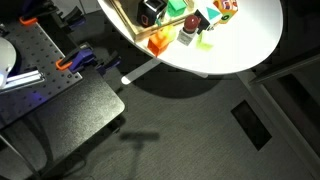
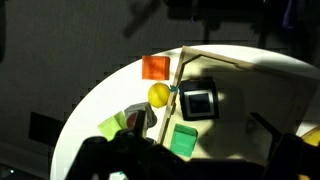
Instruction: Put the green block on the tray
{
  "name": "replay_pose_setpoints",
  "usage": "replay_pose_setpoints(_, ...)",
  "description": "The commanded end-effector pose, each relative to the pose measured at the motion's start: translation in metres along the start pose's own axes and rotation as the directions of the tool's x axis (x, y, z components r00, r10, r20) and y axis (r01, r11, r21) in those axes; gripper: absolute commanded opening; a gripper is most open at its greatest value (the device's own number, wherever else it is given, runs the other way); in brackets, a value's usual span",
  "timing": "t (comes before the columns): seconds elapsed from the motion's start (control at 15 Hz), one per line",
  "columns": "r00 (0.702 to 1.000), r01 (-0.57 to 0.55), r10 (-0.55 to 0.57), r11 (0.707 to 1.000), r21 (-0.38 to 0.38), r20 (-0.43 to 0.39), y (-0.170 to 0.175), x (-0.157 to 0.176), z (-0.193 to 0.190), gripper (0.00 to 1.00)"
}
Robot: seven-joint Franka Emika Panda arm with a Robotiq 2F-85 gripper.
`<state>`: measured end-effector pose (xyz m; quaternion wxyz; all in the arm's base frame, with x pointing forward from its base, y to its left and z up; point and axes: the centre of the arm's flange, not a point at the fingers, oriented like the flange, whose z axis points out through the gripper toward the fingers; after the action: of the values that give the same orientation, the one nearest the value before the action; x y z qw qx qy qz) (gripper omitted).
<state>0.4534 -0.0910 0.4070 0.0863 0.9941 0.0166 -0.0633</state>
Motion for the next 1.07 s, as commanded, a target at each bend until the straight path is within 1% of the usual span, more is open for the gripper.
replay_pose_setpoints(0.0, 0.999, 0.048, -0.049, 0.997, 0.054, 0.014, 0.003, -0.036, -0.028, 1.0)
replay_pose_setpoints(0.13, 0.999, 0.043, -0.043, 0.996, 0.081, 0.0, 0.004, -0.049, -0.038, 1.0)
replay_pose_setpoints(0.27, 0.999, 0.026, -0.021, 0.995, 0.101, -0.046, 0.005, -0.059, -0.048, 1.0)
replay_pose_setpoints(0.47, 0.994, 0.003, 0.011, 0.993, 0.119, -0.113, 0.007, -0.072, -0.058, 1.0)
replay_pose_setpoints(0.67, 0.989, -0.01, 0.029, 0.992, 0.126, -0.147, 0.01, -0.08, -0.064, 1.0)
replay_pose_setpoints(0.73, 0.994, -0.008, 0.019, 0.995, 0.104, -0.105, 0.008, -0.067, -0.063, 1.0)
replay_pose_setpoints(1.0, 0.992, -0.011, 0.025, 0.994, 0.106, -0.123, 0.008, -0.074, -0.065, 1.0)
